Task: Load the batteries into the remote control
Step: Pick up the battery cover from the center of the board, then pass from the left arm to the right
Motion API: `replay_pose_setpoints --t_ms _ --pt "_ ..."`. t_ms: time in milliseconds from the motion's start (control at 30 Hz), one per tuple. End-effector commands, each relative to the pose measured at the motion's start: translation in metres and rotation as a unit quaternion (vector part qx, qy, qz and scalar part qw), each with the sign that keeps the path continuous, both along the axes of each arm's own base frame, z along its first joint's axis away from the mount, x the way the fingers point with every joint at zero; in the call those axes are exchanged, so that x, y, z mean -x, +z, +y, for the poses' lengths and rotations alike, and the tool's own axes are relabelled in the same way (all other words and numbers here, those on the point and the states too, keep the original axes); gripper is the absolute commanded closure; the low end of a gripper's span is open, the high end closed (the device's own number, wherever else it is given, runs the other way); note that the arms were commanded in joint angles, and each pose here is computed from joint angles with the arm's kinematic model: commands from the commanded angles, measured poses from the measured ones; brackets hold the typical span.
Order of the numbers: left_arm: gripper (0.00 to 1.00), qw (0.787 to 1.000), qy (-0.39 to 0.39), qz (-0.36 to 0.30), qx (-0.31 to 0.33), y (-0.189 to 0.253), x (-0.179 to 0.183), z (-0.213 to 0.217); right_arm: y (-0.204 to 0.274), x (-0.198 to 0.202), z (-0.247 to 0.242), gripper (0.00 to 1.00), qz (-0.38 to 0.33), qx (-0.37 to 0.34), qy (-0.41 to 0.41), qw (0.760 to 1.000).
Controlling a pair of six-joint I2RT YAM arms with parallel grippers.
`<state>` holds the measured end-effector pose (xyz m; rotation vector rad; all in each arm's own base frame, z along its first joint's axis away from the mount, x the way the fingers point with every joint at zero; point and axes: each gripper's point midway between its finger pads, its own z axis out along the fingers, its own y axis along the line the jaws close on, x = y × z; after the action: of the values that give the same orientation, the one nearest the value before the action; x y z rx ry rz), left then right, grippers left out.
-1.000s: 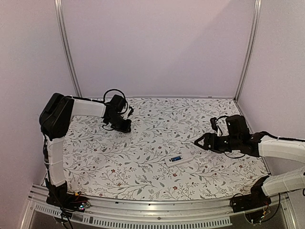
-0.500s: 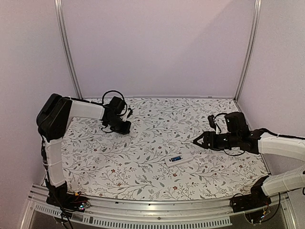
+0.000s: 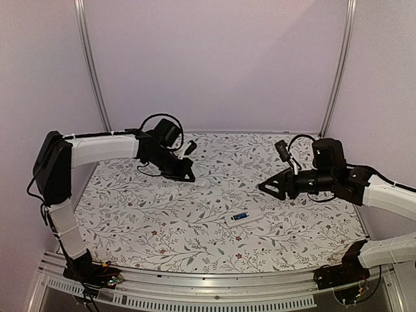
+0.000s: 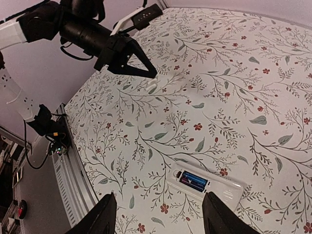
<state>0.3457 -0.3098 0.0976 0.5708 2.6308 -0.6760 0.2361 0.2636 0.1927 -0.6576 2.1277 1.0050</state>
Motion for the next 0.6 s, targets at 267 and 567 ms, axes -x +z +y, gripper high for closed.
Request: replay_pose_setpoints --t_ms 267,567 --pt "1.00 0.934 -0.159 0.300 0.108 0.038 0.177 -0.066 0.026 0.079 0.043 0.42 -0.142 0.040 0.170 0.974" --pt "1.00 0.865 -0.265 0.407 0.129 0.041 0.264 -0.080 0.028 0.140 0.079 0.42 -0.171 0.079 0.291 0.938"
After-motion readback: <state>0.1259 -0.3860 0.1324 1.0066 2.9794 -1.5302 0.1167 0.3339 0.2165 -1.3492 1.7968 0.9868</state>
